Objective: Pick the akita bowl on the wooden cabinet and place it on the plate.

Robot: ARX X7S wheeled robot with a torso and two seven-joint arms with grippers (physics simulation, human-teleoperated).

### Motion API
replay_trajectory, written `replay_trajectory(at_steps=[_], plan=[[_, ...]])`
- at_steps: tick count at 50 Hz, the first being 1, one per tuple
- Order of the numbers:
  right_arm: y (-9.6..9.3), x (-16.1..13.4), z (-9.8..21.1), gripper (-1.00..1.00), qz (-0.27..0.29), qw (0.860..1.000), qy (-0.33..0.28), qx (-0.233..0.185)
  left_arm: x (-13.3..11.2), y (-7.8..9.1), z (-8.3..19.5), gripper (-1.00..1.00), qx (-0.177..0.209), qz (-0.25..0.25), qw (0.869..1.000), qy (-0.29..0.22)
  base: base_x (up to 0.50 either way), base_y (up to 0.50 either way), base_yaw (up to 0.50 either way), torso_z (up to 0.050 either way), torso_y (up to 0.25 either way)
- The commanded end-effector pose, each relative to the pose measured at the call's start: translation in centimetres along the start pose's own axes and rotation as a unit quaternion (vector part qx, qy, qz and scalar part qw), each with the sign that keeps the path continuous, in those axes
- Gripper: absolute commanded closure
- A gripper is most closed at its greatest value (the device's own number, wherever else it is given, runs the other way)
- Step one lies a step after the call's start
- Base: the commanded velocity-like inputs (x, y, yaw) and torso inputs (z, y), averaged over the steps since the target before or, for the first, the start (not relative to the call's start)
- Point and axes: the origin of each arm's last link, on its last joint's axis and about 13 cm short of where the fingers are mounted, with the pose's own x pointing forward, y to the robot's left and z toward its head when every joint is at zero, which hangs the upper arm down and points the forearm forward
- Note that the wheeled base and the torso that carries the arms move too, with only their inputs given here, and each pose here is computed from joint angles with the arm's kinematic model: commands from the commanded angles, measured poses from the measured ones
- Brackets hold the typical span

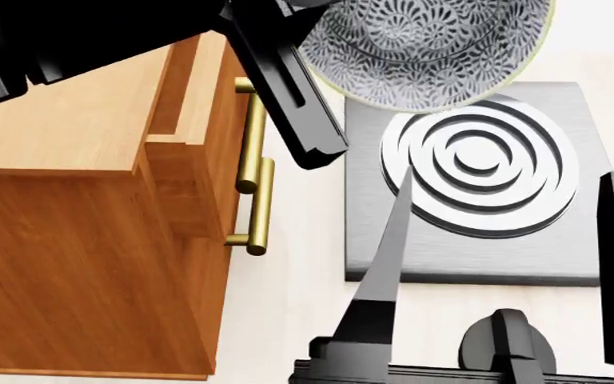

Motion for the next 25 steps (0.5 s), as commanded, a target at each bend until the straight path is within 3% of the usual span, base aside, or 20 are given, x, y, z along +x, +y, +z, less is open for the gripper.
replay_trajectory(at_steps=[1,25], plan=[[-0.1,0.2,-0.3,-1.00,-0.003,1.000,0.003,-0.001,-0.5,0.0,-0.3,1.00,0.004,0.008,1.000,-0.009,0.00,0.00,0.00,0.000,0.000],[-0.1,-0.1,0.0,-1.00,-0.002,1.000,-0.001,-0.002,-1.0,-0.1,-2.2,1.00,-0.006,0.000,1.000,0.001,0.00,0.00,0.00,0.000,0.000]])
